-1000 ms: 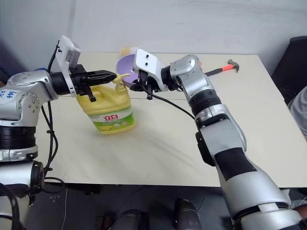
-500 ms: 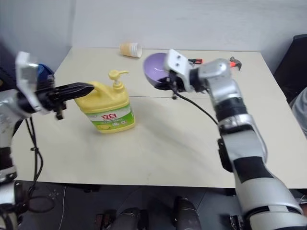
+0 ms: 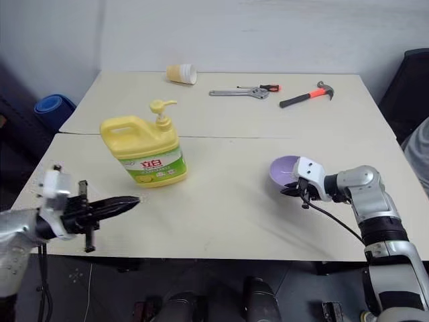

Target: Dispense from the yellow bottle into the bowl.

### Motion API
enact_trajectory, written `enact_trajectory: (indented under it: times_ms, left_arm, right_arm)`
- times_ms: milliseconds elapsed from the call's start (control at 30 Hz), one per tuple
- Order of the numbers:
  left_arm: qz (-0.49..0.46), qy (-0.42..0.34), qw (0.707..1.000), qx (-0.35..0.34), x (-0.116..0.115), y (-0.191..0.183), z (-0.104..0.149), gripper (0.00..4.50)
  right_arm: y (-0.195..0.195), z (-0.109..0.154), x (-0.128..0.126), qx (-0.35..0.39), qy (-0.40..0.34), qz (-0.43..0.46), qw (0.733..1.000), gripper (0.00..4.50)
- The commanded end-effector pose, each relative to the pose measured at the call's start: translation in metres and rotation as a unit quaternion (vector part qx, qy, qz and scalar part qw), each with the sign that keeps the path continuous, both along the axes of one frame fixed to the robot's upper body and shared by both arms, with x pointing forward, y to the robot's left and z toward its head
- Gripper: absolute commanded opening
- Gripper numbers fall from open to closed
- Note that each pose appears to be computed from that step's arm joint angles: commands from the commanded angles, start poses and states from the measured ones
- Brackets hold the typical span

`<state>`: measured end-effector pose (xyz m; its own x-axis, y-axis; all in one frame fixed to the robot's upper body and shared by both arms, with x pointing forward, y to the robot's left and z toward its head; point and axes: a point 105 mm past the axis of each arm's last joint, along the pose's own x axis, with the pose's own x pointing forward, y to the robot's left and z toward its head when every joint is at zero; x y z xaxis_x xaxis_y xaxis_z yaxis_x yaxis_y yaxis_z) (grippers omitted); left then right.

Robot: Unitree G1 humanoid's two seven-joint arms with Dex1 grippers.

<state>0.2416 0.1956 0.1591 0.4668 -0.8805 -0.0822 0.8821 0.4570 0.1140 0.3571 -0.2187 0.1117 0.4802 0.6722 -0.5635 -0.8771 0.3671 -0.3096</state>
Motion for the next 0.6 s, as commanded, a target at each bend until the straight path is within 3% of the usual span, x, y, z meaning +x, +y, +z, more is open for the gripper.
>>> enact_trajectory:
  times_ms: [33,67,167,267,400,467,600]
  left_arm:
    - [0.036,0.010,0.999,0.024,0.008,0.007,-0.017,0.01]
    - [0.049,0.009,0.998,0.033,0.012,0.009,-0.021,0.00]
    - [0.055,-0.011,0.998,0.032,0.014,0.011,-0.020,0.57]
    - [0.077,-0.038,0.996,0.027,0.018,0.017,-0.016,1.46]
    - [0.101,-0.029,0.994,0.038,0.013,0.030,-0.024,2.75]
    - [0.100,-0.003,0.994,0.047,0.003,0.032,-0.036,3.37]
    - [0.108,-0.003,0.989,0.097,-0.010,0.041,-0.056,4.48]
  right_arm:
    - [-0.001,0.009,0.003,0.033,-0.037,-0.017,0.999,0.00]
    - [-0.002,0.010,0.003,0.040,-0.045,-0.019,0.998,0.30]
    - [-0.010,0.020,0.003,0.058,-0.084,-0.027,0.994,1.19]
    - [-0.011,0.037,-0.005,0.105,-0.128,-0.014,0.986,2.24]
    - [0.003,0.053,-0.040,0.156,-0.179,0.050,0.970,3.68]
    - [0.016,0.037,-0.069,0.137,-0.164,0.112,0.970,4.39]
    - [0.027,0.019,-0.097,0.154,-0.165,0.136,0.965,4.50]
